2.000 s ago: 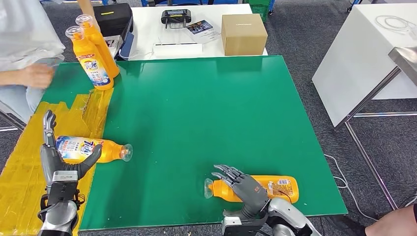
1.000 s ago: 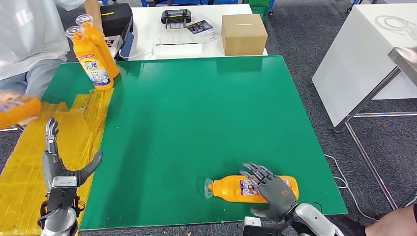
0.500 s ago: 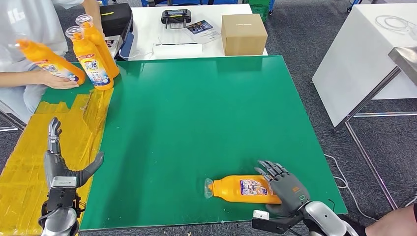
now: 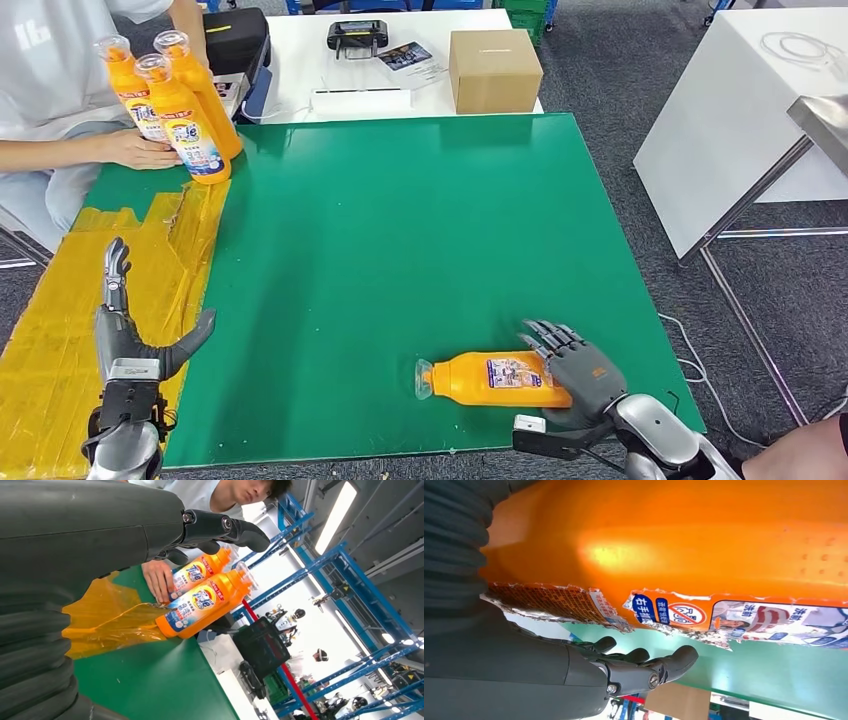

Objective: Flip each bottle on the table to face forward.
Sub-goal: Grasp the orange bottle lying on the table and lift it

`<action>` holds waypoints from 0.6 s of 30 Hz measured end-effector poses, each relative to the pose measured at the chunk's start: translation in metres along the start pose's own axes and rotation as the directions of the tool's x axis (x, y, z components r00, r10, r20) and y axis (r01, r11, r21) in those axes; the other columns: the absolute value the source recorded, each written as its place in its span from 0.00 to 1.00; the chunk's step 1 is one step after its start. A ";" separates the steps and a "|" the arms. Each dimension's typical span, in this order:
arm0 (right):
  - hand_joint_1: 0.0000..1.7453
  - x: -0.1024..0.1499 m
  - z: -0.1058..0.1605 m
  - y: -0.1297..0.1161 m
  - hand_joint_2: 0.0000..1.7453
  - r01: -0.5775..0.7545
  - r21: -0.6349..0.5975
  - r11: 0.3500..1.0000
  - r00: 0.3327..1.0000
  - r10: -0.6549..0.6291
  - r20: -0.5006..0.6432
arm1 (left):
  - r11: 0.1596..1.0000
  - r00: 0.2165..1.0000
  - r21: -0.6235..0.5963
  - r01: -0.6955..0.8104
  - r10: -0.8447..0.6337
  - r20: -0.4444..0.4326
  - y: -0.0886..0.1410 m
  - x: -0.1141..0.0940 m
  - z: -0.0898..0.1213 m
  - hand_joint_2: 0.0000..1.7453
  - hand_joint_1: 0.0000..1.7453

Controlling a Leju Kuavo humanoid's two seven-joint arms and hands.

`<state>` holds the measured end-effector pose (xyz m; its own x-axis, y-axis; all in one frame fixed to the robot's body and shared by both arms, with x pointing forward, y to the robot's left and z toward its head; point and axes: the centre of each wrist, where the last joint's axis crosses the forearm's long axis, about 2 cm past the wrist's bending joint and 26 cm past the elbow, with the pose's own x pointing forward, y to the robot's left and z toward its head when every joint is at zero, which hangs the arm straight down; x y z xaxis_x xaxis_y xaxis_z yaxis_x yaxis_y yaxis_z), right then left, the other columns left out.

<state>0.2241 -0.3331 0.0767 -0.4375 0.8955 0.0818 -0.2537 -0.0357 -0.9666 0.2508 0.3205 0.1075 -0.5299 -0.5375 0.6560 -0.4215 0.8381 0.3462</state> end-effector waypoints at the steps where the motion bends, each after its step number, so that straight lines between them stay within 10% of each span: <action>1: 0.00 0.000 -0.001 0.000 1.00 -0.001 0.001 1.000 1.000 0.001 0.000 | 1.000 1.000 0.001 -0.001 0.001 0.000 0.000 0.000 0.000 1.00 0.00; 5: 0.06 -0.001 -0.004 0.000 1.00 -0.002 0.003 1.000 1.000 0.002 0.001 | 1.000 1.000 0.002 -0.002 0.002 -0.001 -0.001 0.000 0.000 1.00 0.00; 9: 0.96 -0.001 -0.005 0.001 1.00 -0.004 0.010 1.000 1.000 0.004 0.005 | 1.000 1.000 0.002 -0.003 0.003 -0.001 -0.001 0.001 0.000 1.00 0.00; 18: 1.00 -0.006 -0.015 0.001 1.00 0.008 0.037 0.999 1.000 -0.009 0.029 | 1.000 1.000 0.005 -0.004 0.004 0.001 -0.003 0.000 -0.003 1.00 0.00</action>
<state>0.2397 -0.3319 0.0714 -0.4604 0.8824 0.0974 -0.2890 -0.0453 -0.9563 0.2547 0.3186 0.1084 -0.5323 -0.5345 0.6565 -0.4233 0.8396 0.3404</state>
